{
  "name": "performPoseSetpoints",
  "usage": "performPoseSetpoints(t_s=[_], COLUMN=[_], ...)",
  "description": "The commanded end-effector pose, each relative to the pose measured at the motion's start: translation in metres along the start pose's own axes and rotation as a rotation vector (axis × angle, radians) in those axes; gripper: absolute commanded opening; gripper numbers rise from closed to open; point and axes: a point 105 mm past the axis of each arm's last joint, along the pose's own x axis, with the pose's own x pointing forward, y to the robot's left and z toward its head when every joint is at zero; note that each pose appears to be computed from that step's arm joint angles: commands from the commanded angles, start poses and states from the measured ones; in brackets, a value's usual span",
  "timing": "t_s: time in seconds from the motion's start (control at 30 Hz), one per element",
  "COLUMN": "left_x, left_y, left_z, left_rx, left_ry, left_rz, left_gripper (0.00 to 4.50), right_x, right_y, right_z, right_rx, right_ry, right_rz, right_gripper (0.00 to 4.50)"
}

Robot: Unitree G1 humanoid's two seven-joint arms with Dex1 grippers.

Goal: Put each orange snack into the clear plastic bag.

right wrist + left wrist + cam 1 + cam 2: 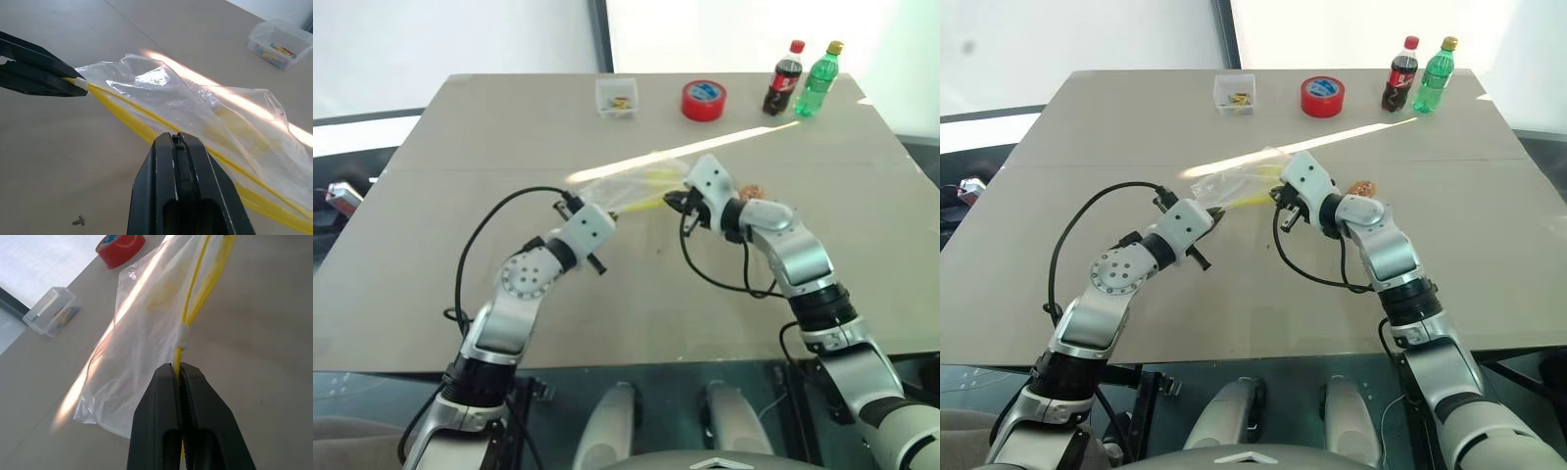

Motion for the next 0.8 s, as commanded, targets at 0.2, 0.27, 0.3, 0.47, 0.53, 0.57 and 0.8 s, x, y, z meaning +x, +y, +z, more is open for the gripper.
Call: performPoseSetpoints(t_s=[0.2,0.27,0.3,0.47,0.53,0.57,0.8], left_x=[-0.001,-0.001,-0.002,0.000,0.001,0.001,0.002], left_y=[-0.004,-0.007,-0.009,-0.014,-0.014,-0.014,-0.011], left_z=[0.020,0.019,0.018,0.018,0.020,0.020,0.021], left_rx=[0.026,0.024,0.026,0.040,0.042,0.044,0.052], left_ry=[-0.087,-0.085,-0.082,-0.086,-0.091,-0.092,-0.091], left_rz=[-0.010,-0.022,-0.026,-0.044,-0.044,-0.043,-0.023], left_gripper=[0.00,0.00,0.00,0.00,0.00,0.00,0.00], right_x=[0.010,0.014,0.017,0.040,0.050,0.054,0.061], right_y=[-0.009,-0.013,-0.015,-0.006,-0.003,-0.001,-0.003], right_z=[0.001,0.002,0.005,0.005,-0.011,-0.010,-0.011], right_rx=[0.020,0.035,0.040,-0.099,-0.227,-0.313,-0.763], right_ry=[-0.018,-0.034,-0.048,-0.044,0.028,0.020,0.029], right_rz=[-0.072,-0.103,-0.124,-0.141,-0.148,-0.155,-0.171], right_gripper=[0.06,0.06,0.06,0.06,0.06,0.06,0.86])
